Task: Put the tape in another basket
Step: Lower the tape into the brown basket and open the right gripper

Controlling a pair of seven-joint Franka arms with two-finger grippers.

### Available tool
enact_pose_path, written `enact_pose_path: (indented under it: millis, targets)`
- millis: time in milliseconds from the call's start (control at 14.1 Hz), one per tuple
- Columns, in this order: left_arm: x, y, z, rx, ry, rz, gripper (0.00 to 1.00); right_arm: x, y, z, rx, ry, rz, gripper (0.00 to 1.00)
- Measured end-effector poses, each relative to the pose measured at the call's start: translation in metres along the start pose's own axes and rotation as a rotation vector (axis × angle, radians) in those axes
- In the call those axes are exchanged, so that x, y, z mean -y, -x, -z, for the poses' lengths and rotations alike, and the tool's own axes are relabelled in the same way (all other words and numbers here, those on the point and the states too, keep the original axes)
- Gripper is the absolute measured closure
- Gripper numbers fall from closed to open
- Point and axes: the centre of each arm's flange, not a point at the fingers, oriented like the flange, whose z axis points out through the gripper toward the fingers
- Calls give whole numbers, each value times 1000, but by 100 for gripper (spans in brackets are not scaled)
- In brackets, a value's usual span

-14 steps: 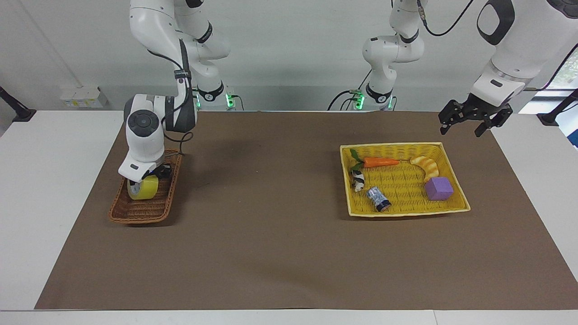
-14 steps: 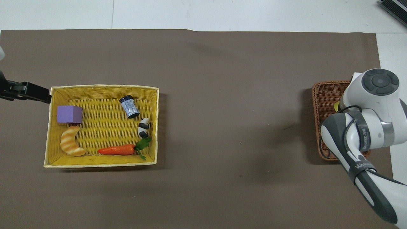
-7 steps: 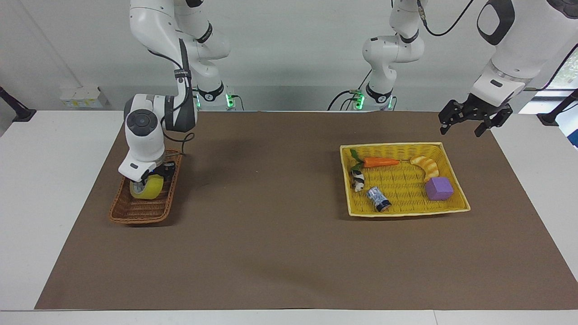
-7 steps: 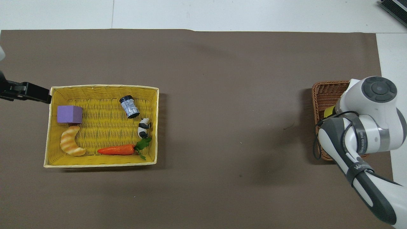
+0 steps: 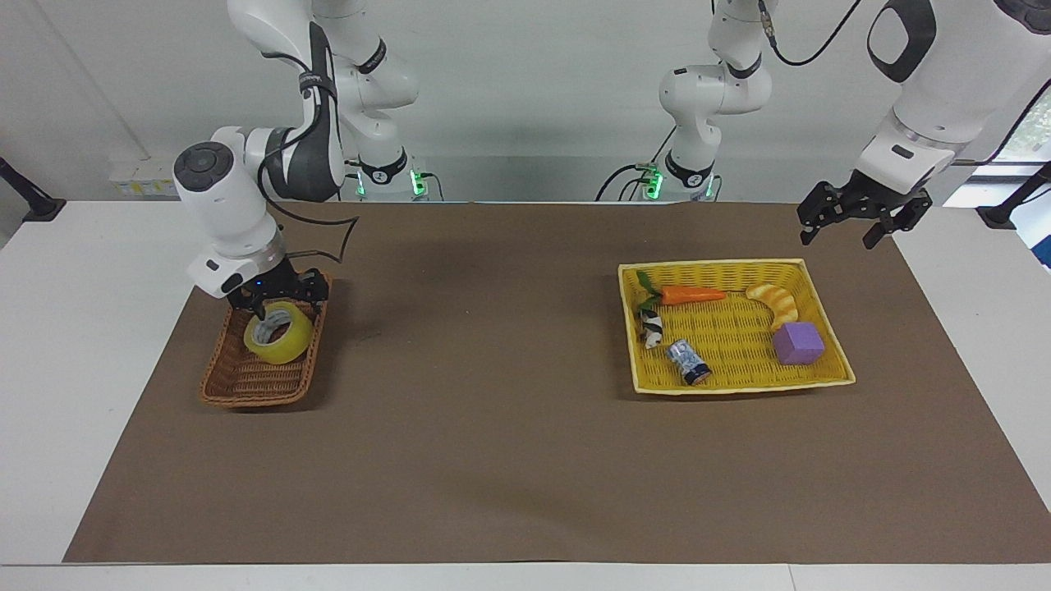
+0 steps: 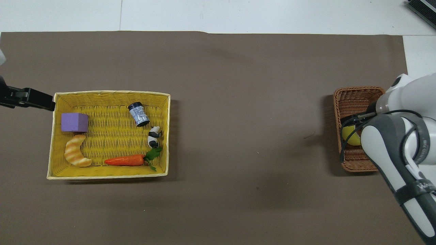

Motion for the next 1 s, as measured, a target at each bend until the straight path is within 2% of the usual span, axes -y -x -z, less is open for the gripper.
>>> enact_pose_path:
  millis: [285,711,996]
  targets:
    - [0,0,0,0,0,0,0,22,-7,56,-14,-1,-106,0]
    - [0,0,0,0,0,0,0,74,14,108,-15,-28,-276,0]
    - [0,0,0,0,0,0,0,53,37,176,-18,-86,-332,0]
